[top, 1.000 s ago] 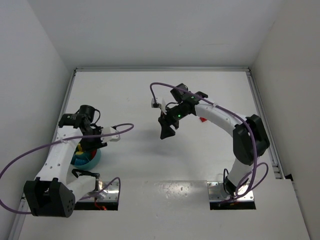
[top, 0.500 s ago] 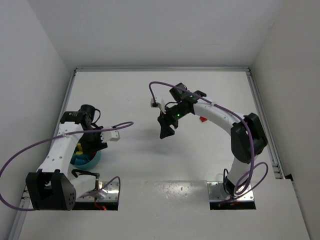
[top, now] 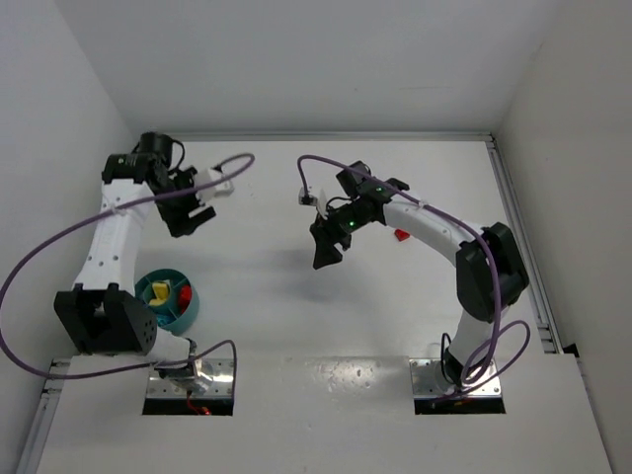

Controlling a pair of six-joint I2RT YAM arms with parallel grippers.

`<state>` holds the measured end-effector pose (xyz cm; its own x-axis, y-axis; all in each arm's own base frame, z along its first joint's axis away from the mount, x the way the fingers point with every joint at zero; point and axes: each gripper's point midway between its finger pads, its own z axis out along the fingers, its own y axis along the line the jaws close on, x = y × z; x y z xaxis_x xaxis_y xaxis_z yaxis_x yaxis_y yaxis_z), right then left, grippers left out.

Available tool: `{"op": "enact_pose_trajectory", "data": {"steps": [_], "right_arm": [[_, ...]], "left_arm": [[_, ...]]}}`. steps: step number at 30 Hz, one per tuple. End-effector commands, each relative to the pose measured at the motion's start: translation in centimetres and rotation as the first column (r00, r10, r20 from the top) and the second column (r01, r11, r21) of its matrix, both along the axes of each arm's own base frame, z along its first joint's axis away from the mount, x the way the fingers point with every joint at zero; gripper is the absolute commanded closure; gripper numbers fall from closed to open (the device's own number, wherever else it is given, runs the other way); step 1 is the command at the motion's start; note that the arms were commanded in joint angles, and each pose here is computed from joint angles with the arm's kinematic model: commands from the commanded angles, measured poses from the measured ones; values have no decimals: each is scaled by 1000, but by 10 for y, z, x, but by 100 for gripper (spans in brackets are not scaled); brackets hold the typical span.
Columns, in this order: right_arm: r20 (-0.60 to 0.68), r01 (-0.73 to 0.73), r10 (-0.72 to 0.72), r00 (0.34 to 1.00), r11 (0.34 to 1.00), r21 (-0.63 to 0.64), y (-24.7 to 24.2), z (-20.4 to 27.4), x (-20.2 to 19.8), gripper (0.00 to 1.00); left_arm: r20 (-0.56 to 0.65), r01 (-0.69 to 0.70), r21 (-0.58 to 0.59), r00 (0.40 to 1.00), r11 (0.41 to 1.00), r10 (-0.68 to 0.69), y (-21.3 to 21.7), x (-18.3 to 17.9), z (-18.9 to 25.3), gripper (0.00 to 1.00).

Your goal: Sort the legos into containers by color

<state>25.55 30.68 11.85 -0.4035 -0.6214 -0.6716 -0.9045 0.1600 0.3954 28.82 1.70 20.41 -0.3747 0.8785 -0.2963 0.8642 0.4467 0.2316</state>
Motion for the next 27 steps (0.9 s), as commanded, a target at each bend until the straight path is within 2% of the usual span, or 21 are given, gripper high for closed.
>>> {"op": "enact_pose_trajectory", "data": {"steps": [1,2,4,6,7,9,10,11,12,13,16,17,20,22,27], "right_arm": [[-28,189,-189,982,982,14,-4,1,33,36],[-36,227,-227,973,974,9,-8,-2,38,36],[-66,329,-332,941,943,-45,-28,-12,55,36],[-82,392,-401,913,914,-104,-47,-23,67,36],[-69,443,-458,886,882,-157,-62,-29,76,36],[-7,563,-578,816,798,-216,-100,-37,102,37],[21,598,-611,791,766,-235,-114,-40,110,37],[54,635,-644,763,731,-249,-134,-41,117,37],[127,686,-679,723,681,-257,-151,-39,128,37],[163,701,-686,709,659,-271,-162,-41,133,37],[282,767,-716,639,560,-314,-200,-46,147,34],[300,773,-716,630,541,-332,-209,-51,149,34],[342,788,-716,608,491,-372,-225,-64,152,33],[353,789,-714,605,478,-386,-232,-70,152,33],[360,778,-703,614,460,-429,-246,-89,153,33]], "left_arm": [[120,-167,-204,974,965,194,-16,63,37,11],[108,-272,-269,945,924,310,-19,77,41,7],[75,-345,-332,918,878,389,-28,95,43,1],[25,-426,-381,883,821,469,-36,118,41,1],[-31,-483,-425,853,766,520,-47,123,42,1],[-73,-515,-498,827,698,558,-62,140,50,1],[-111,-574,-522,780,631,616,-68,142,55,1],[-115,-585,-523,769,620,629,-76,143,56,1],[-101,-592,-568,739,572,666,-88,149,68,1],[-75,-598,-580,716,553,695,-89,151,73,1],[29,-630,-566,630,532,776,-83,157,76,1],[55,-627,-552,630,549,775,-91,155,76,1],[154,-683,-483,549,547,822,-73,151,78,1],[175,-676,-485,547,555,819,-70,148,84,1],[134,-704,-462,546,540,827,-53,138,74,1]]}}
